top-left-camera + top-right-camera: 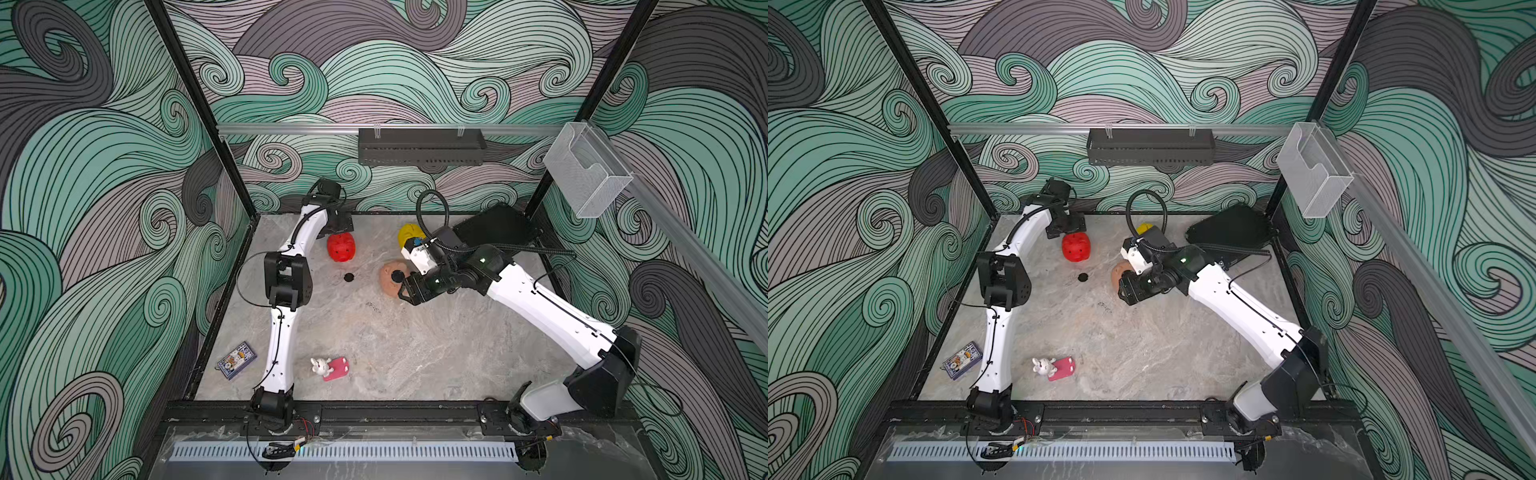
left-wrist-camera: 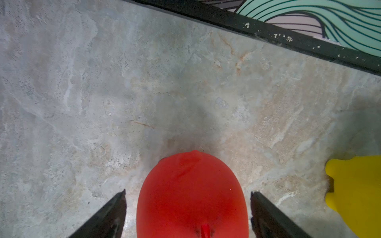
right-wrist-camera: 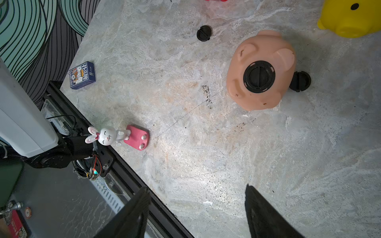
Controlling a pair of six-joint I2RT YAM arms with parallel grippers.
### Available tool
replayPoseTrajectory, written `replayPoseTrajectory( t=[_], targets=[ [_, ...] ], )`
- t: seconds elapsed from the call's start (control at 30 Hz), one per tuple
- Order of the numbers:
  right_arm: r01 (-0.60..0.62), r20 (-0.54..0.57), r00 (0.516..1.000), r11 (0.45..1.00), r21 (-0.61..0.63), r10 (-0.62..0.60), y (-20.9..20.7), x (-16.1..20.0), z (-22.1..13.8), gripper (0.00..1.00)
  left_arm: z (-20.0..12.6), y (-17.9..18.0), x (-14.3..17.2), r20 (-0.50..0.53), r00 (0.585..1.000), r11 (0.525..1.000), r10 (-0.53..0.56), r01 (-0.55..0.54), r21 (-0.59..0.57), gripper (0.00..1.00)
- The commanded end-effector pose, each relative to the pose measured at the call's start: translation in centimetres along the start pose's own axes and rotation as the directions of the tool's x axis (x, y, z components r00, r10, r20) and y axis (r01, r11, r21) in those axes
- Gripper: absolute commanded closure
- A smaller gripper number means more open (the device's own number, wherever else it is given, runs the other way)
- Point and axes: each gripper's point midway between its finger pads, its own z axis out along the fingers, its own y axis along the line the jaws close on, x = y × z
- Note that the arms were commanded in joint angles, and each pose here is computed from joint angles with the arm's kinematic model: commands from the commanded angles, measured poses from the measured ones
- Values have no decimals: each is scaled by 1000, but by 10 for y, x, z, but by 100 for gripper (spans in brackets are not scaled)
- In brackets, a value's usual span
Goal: Close piggy banks
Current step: Move the piggy bank to the center of the board.
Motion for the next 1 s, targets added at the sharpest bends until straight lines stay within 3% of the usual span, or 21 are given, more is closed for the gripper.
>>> replayPoseTrajectory(
  t=[0.0,0.33,0.97],
  targets=[
    [3,9,1000,1000,-13,-3,4,2,-8,26,7,-3,9,-30,999,1000,-9,9,-16,8],
    [15,12,1000,1000,-14,-15,4,0,-8,26,21,-3,30,-94,995,998,-13,8,-55,16],
    [17,4,1000,1000,-2,-17,2,1,-4,26,16,-9,87,-281,954,993,-103,83,-80,19]
  ],
)
